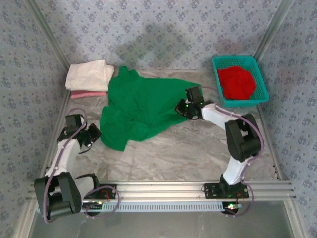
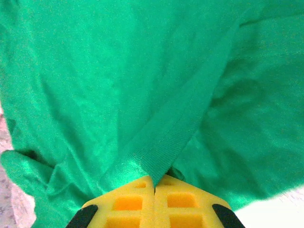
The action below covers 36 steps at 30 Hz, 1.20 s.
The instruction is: Fold and stack the t-shirts
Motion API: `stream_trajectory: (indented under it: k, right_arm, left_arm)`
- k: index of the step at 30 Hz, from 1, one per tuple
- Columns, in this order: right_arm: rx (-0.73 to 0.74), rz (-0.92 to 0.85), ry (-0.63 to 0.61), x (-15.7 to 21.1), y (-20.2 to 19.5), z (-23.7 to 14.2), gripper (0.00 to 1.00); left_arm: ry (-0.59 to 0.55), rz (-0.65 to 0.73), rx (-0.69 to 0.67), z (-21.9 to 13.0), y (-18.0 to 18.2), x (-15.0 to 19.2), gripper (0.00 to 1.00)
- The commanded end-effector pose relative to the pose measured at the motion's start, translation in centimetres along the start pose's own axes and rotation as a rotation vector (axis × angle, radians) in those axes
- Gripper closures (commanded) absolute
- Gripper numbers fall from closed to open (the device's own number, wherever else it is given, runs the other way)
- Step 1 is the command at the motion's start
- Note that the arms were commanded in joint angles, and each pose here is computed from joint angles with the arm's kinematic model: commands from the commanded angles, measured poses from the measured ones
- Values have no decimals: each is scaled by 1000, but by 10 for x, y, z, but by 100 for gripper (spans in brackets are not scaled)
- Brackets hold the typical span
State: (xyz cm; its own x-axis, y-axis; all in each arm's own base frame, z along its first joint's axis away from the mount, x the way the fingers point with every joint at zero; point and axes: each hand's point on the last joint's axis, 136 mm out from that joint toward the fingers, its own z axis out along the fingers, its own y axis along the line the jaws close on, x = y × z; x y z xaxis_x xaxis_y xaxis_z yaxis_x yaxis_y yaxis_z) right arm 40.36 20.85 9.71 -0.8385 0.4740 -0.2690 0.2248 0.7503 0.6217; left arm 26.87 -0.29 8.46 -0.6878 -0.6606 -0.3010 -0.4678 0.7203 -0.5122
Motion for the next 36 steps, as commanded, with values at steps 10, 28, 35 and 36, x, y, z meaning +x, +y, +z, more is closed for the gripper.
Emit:
stream_trajectory:
  k: [10,28,35,36]
  right_arm:
    - [165,81,-54,56,-93,-130,100]
    - [267,252,-49,141,-189,-194,100]
    - [261,238,-39,123,-180,-193,100]
    - [270,235,-41,120,-181,-192,100]
  left_arm:
    - [16,-151,3,-33,10,27,100]
    - [58,-347,51,-93,3,89,100]
    - [7,-261,42,-104,-20,55,100]
    - [-30,-230,21,-111,-24,45,100]
